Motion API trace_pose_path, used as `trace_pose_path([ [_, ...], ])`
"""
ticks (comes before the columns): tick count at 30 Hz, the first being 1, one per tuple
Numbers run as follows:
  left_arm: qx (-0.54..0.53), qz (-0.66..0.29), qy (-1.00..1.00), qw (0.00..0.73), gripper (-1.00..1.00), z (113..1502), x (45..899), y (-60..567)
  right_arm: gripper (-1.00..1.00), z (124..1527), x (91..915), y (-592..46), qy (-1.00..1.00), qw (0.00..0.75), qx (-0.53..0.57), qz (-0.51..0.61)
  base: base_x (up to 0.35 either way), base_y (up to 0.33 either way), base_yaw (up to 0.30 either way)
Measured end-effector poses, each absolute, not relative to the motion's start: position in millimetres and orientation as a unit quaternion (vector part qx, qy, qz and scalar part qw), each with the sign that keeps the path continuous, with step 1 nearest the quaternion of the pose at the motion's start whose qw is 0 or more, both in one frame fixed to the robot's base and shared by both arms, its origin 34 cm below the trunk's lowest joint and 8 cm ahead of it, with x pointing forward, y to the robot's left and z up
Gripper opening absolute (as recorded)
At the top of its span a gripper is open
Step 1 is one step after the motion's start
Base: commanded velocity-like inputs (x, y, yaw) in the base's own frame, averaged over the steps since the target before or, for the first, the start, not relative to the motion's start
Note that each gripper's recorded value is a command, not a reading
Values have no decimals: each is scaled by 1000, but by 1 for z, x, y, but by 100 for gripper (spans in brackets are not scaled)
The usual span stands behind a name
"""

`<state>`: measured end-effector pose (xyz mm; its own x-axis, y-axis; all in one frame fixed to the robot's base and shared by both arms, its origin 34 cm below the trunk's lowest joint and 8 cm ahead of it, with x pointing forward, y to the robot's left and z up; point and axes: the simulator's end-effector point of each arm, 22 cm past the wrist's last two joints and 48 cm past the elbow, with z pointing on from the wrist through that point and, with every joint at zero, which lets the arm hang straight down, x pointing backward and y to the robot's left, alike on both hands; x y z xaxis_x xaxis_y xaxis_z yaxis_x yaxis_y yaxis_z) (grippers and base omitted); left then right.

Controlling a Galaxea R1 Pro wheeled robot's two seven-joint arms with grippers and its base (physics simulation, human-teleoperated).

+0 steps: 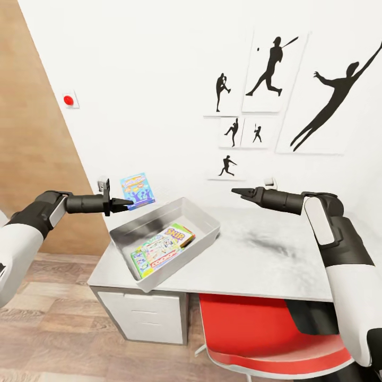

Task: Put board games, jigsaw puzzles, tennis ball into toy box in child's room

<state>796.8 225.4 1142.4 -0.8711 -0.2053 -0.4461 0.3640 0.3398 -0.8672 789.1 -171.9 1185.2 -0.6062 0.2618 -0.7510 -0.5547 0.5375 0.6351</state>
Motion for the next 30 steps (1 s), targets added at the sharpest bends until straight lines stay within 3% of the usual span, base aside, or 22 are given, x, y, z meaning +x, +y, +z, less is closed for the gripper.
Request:
trace_pose_path([
  [7,58,-577,778,241,-100,1141,796,210,100,1184,790,-171,763,432,-95,471,118,-5,0],
  [17,78,-566,795,203,-100,1108,792,135,100,1183,791,-175,764,433,-90,470,11,0,0],
  [30,39,-568,804,169,-100,1065,783,101,100,1183,799,-197,758,441,-56,477,0,0,0],
])
